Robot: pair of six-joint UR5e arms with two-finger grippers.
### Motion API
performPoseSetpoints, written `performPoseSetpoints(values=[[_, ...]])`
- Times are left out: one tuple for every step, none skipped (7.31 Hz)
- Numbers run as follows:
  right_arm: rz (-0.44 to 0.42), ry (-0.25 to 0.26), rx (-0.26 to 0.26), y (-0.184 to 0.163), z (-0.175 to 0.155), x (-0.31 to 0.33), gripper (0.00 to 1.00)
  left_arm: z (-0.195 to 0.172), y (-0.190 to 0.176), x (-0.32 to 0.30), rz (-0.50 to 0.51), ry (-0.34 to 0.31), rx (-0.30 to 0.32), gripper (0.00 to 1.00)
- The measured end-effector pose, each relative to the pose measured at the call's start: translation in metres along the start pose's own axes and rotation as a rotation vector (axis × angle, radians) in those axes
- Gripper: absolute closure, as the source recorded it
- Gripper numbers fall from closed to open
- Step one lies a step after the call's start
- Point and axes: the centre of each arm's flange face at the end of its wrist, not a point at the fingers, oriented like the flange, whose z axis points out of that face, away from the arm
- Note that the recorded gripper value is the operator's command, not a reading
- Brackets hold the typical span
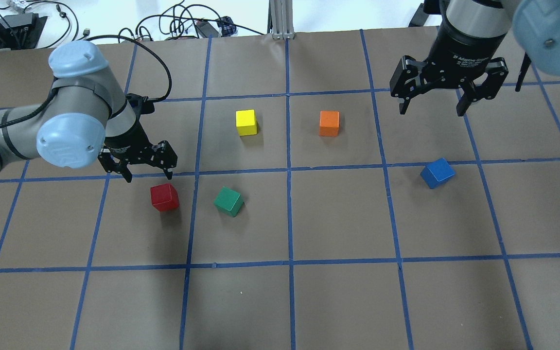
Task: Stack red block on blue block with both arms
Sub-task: 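Lower the left gripper onto the red cube and grasp it, then carry the red cube with the left gripper toward the table center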
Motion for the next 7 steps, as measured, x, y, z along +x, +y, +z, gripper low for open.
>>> performPoseSetpoints(values=[[0.001, -0.002, 0.001, 0.000, -0.001, 0.000, 0.00, 0.023, -0.003, -0.001, -0.005, 0.001, -0.002, 0.00], [0.001, -0.002, 0.002, 0.000, -0.001, 0.000, 0.00, 0.040, -0.005, -0.003, -0.013, 0.000, 0.001, 0.21], [0.002, -0.001, 0.001, 0.000, 0.000, 0.001, 0.00, 0.051, -0.007, -0.003, -0.018, -0.002, 0.005, 0.60], [0.002, -0.002, 0.001, 0.001, 0.000, 0.001, 0.00, 0.057, -0.007, -0.003, -0.017, -0.003, 0.004, 0.75], [0.003, -0.003, 0.001, 0.001, 0.000, 0.000, 0.00, 0.059, -0.006, -0.003, -0.013, -0.003, 0.002, 0.76], [0.002, -0.003, -0.001, 0.000, 0.000, 0.000, 0.00, 0.057, -0.005, -0.004, -0.013, -0.005, 0.008, 0.76], [0.001, -0.003, -0.005, 0.000, 0.001, 0.000, 0.00, 0.047, -0.007, -0.003, -0.013, -0.008, 0.026, 0.75]])
